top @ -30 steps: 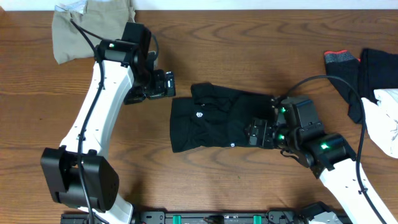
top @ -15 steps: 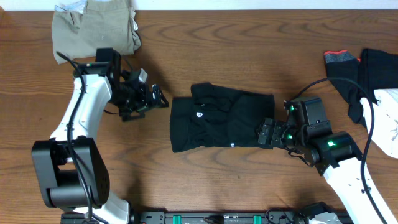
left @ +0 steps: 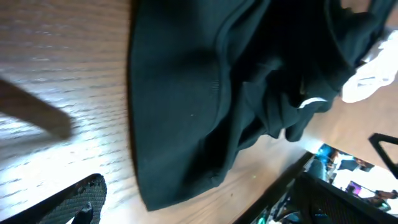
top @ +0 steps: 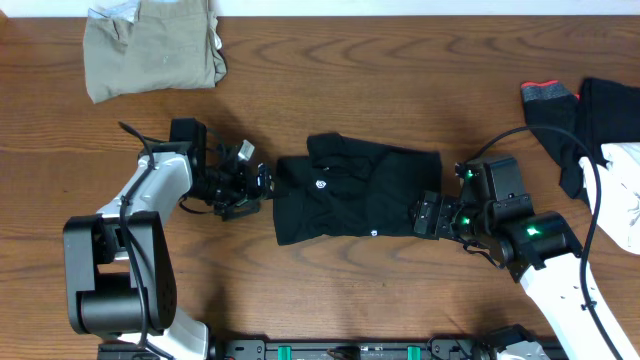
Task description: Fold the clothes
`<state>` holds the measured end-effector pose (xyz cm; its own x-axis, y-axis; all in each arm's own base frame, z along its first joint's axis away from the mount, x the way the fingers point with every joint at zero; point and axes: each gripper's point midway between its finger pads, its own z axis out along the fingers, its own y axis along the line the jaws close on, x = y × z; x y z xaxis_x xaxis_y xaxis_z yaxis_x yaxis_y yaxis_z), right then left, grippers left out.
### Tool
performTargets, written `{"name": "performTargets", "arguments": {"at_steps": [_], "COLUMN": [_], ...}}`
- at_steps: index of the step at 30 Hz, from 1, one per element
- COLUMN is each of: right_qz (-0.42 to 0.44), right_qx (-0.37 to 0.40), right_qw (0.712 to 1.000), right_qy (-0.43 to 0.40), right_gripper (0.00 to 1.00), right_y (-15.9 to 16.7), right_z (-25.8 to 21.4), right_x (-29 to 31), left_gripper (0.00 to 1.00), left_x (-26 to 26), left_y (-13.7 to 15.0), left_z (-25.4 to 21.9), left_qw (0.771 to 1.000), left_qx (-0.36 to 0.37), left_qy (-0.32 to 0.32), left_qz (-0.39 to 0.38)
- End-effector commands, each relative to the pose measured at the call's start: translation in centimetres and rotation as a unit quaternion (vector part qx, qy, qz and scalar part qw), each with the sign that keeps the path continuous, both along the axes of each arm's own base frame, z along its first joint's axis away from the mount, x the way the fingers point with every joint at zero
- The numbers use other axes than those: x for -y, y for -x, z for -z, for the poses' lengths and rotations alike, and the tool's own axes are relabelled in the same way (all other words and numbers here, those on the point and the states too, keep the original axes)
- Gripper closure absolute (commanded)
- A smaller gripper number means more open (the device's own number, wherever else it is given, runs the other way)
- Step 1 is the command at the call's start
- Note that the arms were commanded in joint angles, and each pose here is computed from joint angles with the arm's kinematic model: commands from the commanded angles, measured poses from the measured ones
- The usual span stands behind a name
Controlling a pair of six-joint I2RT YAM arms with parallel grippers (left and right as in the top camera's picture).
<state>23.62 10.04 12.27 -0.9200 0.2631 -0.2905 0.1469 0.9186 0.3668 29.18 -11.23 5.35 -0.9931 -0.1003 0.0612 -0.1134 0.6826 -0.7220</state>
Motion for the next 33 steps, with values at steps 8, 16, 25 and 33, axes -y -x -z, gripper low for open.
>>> {"name": "performTargets", "arguments": {"at_steps": [8,16,25,33], "right_qz": [-0.002,-0.002,-0.009,-0.025], "right_qx": [-0.006,-0.017,-0.027,-0.032], "right_qw": [1.000,1.000,1.000,0.999], "right_qy": [0.000,0.003,0.009,0.018], "right_gripper": [0.01,0.01,0.01,0.01], "right_y": [0.4,0.9,1.4,1.9], "right_z": [0.0,0.2,0.4,0.6], "right_x": [0.2,0.3,0.4,0.6], "left_gripper": [0.02,0.02,0.02,0.02], "left_x": [1.0,1.0,0.9,-0.3], "left_y": [-0.5,-0.4,-1.8,-2.4], "left_z": [-0.2,1.0,1.0,1.1], "left_qw": [0.999,0.999,0.999,0.999], "left_qx": [0.002,-0.006,0.032,0.040], "left_qy": [0.035,0.035,0.032,0.023], "left_qz": [-0.004,-0.004,-0.003,-0.019]}}
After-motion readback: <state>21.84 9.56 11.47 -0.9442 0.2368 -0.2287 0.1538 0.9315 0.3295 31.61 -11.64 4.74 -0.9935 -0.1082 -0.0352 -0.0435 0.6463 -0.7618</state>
